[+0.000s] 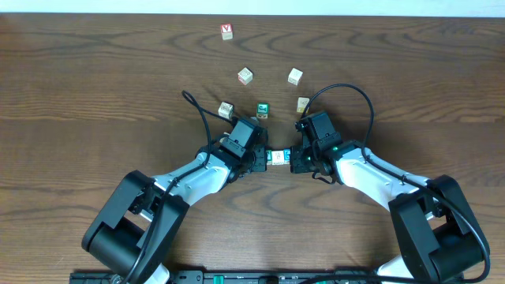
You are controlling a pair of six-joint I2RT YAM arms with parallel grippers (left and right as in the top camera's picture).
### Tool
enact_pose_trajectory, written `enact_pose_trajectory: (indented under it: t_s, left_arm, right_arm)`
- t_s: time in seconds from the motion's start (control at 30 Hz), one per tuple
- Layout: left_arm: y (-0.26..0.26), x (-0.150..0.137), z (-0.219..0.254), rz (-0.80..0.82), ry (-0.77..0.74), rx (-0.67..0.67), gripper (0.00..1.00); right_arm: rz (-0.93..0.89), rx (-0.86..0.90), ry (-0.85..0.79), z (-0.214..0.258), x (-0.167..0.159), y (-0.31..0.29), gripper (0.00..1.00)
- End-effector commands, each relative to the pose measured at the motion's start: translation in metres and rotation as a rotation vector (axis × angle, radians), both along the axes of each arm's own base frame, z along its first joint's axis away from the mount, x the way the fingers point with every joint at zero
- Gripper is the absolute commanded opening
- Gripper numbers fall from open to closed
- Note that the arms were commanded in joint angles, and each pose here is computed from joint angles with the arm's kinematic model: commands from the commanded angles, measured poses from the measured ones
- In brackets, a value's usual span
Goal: Lift 3 blocks
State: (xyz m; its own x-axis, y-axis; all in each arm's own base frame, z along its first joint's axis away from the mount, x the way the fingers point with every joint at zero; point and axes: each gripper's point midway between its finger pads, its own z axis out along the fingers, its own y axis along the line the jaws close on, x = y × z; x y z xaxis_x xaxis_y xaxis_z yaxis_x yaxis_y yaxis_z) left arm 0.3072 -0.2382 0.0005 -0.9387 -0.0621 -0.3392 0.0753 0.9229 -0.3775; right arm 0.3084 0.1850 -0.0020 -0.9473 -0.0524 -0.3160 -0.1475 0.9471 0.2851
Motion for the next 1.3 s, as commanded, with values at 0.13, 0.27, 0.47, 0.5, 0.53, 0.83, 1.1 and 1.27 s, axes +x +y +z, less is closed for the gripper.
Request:
enact_pose_trajectory:
  t_s: [0.13, 0.27, 0.47, 0.5, 0.53, 0.83, 1.1, 1.27]
  left_arm:
    - [-0.051, -0.05, 0.004, -0.096, 0.187, -0.197, 0.07]
    - [-0.052, -0.052, 0.004, -0.138, 0.167, -0.186, 0.07]
    - [-0.052, -0.067, -0.004, -0.245, 0.143, -0.103, 0.08]
    - [-0.05, -0.07, -0.006, -0.253, 0.141, -0.083, 0.07]
    - [-0.048, -0.072, -0.008, -0.254, 0.138, -0.056, 0.07]
    - [-0.057, -0.07, -0.007, -0.212, 0.094, -0.037, 0.07]
    - [-0.058, -0.056, -0.004, -0.085, 0.078, -0.064, 0.07]
    - [-0.067, -0.052, 0.003, -0.05, 0.084, -0.125, 0.07]
  right_arm:
    - [0.152, 0.216, 0.145, 0.001, -0.042, 0.057, 0.01]
    - [0.152, 0.219, 0.146, 0.002, -0.042, 0.057, 0.01]
    - [0.158, 0.217, 0.142, 0.002, -0.042, 0.057, 0.01]
    - [0.158, 0.217, 0.143, 0.002, -0.042, 0.057, 0.01]
    - [0.158, 0.217, 0.143, 0.002, -0.042, 0.057, 0.01]
    - [0.159, 0.22, 0.146, 0.002, -0.043, 0.058, 0.01]
    - [0.157, 0.214, 0.158, 0.0, -0.045, 0.056, 0.01]
    - [0.156, 0.213, 0.159, 0.0, -0.045, 0.056, 0.01]
